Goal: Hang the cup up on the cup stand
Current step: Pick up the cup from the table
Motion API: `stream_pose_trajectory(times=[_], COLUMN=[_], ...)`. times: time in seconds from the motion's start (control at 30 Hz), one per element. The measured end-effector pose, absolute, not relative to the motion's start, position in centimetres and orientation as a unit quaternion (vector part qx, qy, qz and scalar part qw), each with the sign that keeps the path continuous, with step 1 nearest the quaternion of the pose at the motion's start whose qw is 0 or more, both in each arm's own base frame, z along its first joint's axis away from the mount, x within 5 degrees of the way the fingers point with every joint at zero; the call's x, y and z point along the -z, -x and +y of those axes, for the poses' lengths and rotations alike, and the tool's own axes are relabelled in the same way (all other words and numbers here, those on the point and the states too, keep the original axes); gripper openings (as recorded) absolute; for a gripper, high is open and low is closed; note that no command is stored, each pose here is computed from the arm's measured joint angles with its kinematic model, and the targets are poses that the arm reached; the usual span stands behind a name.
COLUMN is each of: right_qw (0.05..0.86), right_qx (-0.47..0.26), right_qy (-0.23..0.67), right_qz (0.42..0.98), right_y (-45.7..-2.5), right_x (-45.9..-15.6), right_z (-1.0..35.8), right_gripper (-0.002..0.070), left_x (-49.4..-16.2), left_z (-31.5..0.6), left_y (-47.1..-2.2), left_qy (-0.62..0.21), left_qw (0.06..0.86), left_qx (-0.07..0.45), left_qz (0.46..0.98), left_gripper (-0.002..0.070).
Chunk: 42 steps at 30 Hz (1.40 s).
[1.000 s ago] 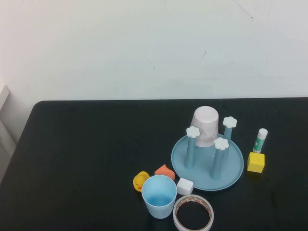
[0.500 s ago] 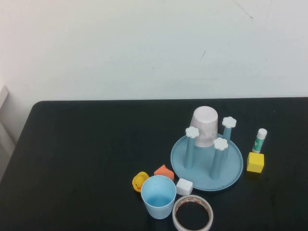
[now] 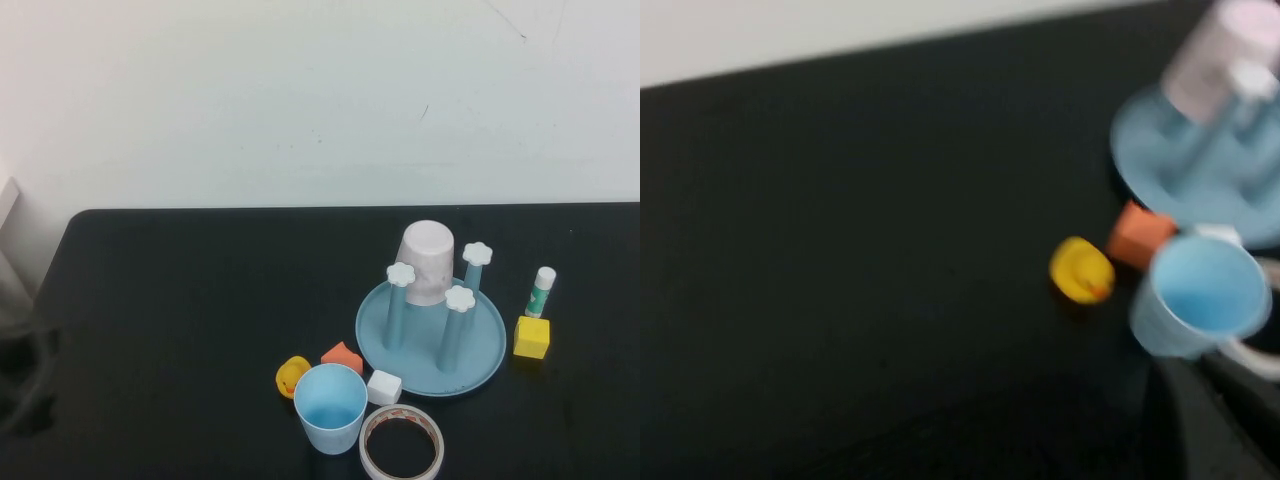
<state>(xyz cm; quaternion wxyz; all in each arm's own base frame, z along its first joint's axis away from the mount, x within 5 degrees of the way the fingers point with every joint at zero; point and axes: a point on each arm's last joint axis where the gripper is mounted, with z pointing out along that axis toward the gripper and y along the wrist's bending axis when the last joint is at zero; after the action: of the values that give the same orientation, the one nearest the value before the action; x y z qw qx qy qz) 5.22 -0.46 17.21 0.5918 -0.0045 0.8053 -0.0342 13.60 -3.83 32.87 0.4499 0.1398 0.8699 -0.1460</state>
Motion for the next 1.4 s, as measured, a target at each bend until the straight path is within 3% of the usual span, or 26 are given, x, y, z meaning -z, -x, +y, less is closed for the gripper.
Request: stream_pose_trajectory(times=[0.23, 0.47, 0.63, 0.73, 0.97, 1.1, 1.4], right_qw=[0.592, 0.592, 0.59, 0.59, 0.585, 0.586, 0.585], right_qx=[0.034, 0.034, 0.062, 0.066, 0.088, 0.063, -0.05], right_qy=[0.004, 0.004, 0.021, 0.024, 0.036, 0.02, -0.05], right_qz=[0.805, 0.805, 0.804, 0.804, 0.806, 0.808, 0.808], right_y=[-5.2, -5.2, -5.2, -5.2, -5.2, -5.2, -5.2], right_x=[-17.2, -17.2, -17.2, -17.2, -17.2, -17.2, -17.1], right_z=[-0.5, -0.5, -0.7, -0.7, -0.9, -0.7, 0.2], right_gripper=[-0.0001, -0.0001, -0.0001, -0.0001, -0.0001, -0.0001, -0.0001], left_x=[-34.0, -31.3, -28.4, -26.7, -22.5, -20.7, -17.9], left_z=[-7.5, -13.1, -17.1, -18.7, -21.1, -21.8, -22.6], left_y=[-19.4, -23.9, -26.5, -27.9, -30.6, -31.6, -32.7], left_qy=[-0.279, -0.347, -0.37, -0.36, -0.338, -0.334, -0.328], left_qw=[0.345, 0.264, 0.217, 0.194, 0.144, 0.137, 0.141], left_qx=[0.116, 0.039, 0.032, 0.042, 0.066, 0.069, 0.07], left_qz=[0.889, 0.899, 0.903, 0.912, 0.928, 0.93, 0.931], left_gripper=[-0.0002, -0.0002, 0.0004, 0.0065, 0.0388, 0.0433, 0.0445])
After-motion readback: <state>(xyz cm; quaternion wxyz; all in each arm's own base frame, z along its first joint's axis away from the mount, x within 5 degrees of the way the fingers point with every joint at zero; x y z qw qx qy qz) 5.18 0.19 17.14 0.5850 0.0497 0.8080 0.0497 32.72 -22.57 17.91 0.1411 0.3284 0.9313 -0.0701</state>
